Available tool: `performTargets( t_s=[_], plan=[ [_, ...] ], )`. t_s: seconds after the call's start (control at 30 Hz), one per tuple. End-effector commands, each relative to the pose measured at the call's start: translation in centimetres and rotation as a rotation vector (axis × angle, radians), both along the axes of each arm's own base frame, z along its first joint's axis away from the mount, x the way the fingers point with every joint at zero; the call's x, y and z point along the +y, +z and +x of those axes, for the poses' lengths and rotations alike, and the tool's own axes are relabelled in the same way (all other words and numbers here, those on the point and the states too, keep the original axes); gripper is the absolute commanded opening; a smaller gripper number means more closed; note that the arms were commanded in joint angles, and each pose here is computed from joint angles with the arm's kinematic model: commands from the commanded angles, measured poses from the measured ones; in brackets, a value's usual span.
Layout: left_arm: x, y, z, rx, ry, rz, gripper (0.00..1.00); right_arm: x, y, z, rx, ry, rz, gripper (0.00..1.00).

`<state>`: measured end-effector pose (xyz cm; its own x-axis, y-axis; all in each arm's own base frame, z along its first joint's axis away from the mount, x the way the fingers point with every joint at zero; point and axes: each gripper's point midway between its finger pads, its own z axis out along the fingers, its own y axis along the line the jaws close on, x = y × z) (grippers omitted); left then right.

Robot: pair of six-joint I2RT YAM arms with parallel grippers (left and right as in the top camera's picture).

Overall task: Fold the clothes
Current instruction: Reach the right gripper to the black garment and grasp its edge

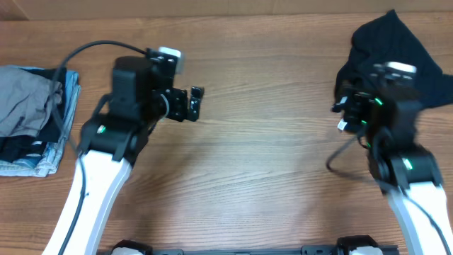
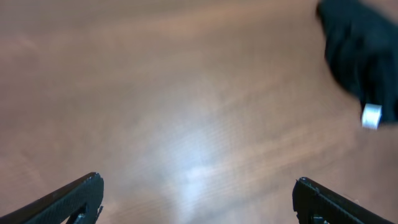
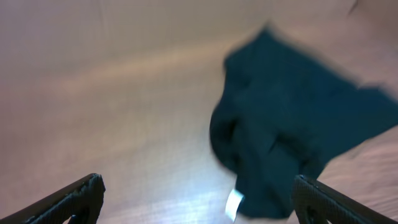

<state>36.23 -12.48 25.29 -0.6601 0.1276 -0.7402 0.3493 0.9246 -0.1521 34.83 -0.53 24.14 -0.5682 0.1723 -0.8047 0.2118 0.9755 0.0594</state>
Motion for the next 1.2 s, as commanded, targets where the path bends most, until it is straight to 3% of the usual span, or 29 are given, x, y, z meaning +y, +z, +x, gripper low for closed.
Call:
performTargets(
  t_s=[0.0,0.1,0.23,0.47,0.77,0.97,1.17],
  plan=[
    [-1.8,-2.1,0.0,0.095,-0.08,-0.025,1.0,2.5,-4.5,1.7,0.138,0.106,0.081,1.0],
    [-2.2,-3.1,0.5,0.099,-0.122,-0.004,1.0,2.6,-7.8,3.0,0.217,0.102,0.079,1.0],
    [-1.2,-3.5,1.8,0.075,-0.063,0.049,1.0,2.5,-10.4,3.2,0.295,0.132,0.036,1.0],
    [-0.5,-3.7,3.2,0.041,-0.021,0.081,1.0,-3.1,-9.2,3.5,0.263,-0.092,-0.156,1.0],
    [-0.6,-3.6,3.5,0.047,0.011,0.048,1.0,-8.6,-12.8,5.6,0.293,-0.165,-0.14,1.0],
    [-0.6,-3.8,3.3,0.061,0.015,0.047,1.0,-9.1,-16.4,6.9,0.33,-0.122,-0.111,0.99],
    [-0.5,-4.1,3.0,0.078,0.017,0.05,1.0,-9.9,-19.5,7.0,0.379,-0.137,-0.104,0.76]
  ],
)
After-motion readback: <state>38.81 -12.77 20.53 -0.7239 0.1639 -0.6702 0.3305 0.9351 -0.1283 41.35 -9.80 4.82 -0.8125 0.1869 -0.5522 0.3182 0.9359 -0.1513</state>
